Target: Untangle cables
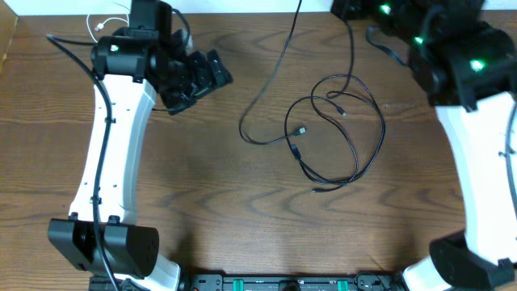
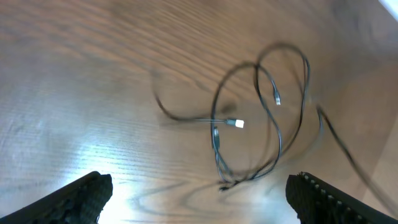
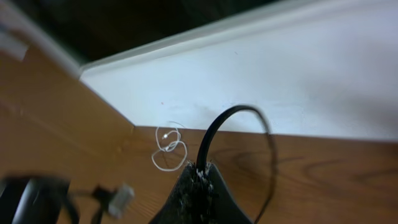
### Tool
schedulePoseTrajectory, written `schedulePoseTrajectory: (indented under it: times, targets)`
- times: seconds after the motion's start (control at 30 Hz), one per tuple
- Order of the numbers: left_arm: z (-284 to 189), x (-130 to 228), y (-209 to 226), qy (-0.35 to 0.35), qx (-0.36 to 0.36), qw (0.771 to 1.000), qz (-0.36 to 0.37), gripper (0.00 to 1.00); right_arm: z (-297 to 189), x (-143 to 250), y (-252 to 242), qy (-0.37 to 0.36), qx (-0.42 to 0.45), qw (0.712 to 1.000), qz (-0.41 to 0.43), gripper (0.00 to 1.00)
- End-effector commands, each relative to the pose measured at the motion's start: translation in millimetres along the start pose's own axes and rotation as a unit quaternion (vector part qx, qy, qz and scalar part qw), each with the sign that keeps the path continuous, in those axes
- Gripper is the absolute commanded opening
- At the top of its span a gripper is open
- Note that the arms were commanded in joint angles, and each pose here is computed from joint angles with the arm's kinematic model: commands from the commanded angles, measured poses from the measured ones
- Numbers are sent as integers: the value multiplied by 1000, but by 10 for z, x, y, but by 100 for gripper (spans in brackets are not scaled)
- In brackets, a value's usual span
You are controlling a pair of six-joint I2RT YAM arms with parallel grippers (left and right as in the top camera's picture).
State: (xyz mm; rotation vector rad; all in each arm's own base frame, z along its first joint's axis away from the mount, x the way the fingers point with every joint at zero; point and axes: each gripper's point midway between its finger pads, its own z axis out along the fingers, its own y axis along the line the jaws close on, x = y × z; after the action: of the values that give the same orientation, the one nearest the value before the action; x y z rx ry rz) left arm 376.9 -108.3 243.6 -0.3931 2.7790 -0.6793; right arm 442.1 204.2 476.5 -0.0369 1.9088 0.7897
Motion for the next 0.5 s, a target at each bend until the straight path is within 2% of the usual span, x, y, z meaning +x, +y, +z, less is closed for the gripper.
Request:
schedulePoseTrajectory:
  times: [0.0, 0.13, 0.27, 0.47]
  targets:
    - [101, 206, -228, 31, 27, 991, 128, 95, 256, 2, -184, -10, 22, 993, 116, 1]
    - [188, 455, -524, 52, 54, 967, 243, 95, 541, 170, -330, 10, 33, 975, 219, 1]
    - [268, 464, -830, 21, 69, 954, 292, 95, 717, 331, -343, 40, 22, 959, 278, 1]
    - [278, 215, -1063, -52, 71, 943, 321, 95, 736, 382, -298, 55, 13, 942, 331, 1]
